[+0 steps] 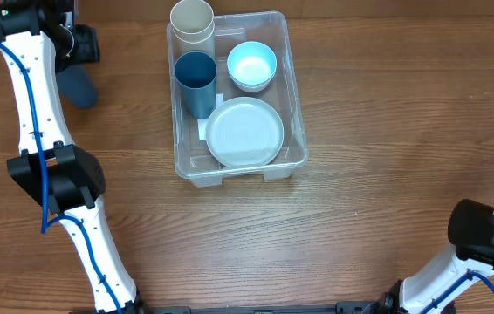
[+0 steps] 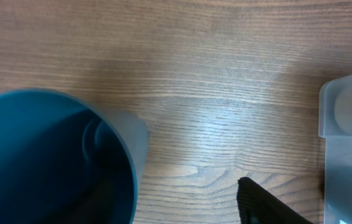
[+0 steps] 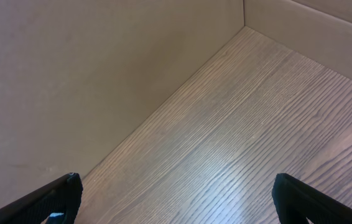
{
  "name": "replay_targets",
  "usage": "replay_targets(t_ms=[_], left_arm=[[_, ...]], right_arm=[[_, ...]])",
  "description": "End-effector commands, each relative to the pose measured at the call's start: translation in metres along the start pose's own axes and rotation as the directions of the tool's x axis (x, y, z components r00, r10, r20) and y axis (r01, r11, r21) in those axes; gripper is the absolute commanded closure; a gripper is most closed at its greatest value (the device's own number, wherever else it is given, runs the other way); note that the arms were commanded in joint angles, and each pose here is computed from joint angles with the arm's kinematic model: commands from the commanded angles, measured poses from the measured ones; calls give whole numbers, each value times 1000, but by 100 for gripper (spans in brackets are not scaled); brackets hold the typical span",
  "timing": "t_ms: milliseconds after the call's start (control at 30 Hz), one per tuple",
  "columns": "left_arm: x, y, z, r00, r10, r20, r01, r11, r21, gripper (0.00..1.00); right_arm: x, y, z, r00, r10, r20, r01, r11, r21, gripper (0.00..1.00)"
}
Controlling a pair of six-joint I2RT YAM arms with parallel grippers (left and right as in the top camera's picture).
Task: Pack container
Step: 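Move the left gripper to the remaining teal cup and grasp, then lower the teal cup into the first teal cup and release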
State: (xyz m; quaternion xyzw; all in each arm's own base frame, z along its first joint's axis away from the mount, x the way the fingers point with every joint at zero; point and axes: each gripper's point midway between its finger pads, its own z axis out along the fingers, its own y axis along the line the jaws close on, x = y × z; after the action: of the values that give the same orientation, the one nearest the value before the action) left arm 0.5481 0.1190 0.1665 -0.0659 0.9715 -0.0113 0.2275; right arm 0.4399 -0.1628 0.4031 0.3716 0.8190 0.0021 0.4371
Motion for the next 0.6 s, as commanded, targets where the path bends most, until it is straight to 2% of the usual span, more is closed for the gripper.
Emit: replay_targets(t_ms=[0, 100, 200, 233, 433, 567], left_arm=[[10, 9, 19, 999, -3, -41, 3, 1000, -8, 41], [16, 15, 25, 998, -26, -60, 26, 1000, -11, 43], [17, 19, 26, 996, -58, -62, 57, 998, -16, 89], [18, 20, 26, 995, -81, -65, 80, 997, -17, 96], [18, -2, 10, 991, -109, -75, 113, 992, 54, 96], [-8, -40, -62, 997, -38, 61, 34, 997, 74, 96]], right_arm=[[-5, -1, -7, 1000, 5, 23, -5, 1000, 0, 0], [-5, -1, -7, 1000, 5, 23, -5, 1000, 0, 0], [-5, -1, -7, 1000, 6, 24, -6, 1000, 1, 0], [-5, -1, -7, 1000, 5, 24, -5, 1000, 1, 0], [-5, -1, -7, 1000, 6, 23, -6, 1000, 0, 0], [-5, -1, -7, 1000, 6, 23, -6, 1000, 0, 0]])
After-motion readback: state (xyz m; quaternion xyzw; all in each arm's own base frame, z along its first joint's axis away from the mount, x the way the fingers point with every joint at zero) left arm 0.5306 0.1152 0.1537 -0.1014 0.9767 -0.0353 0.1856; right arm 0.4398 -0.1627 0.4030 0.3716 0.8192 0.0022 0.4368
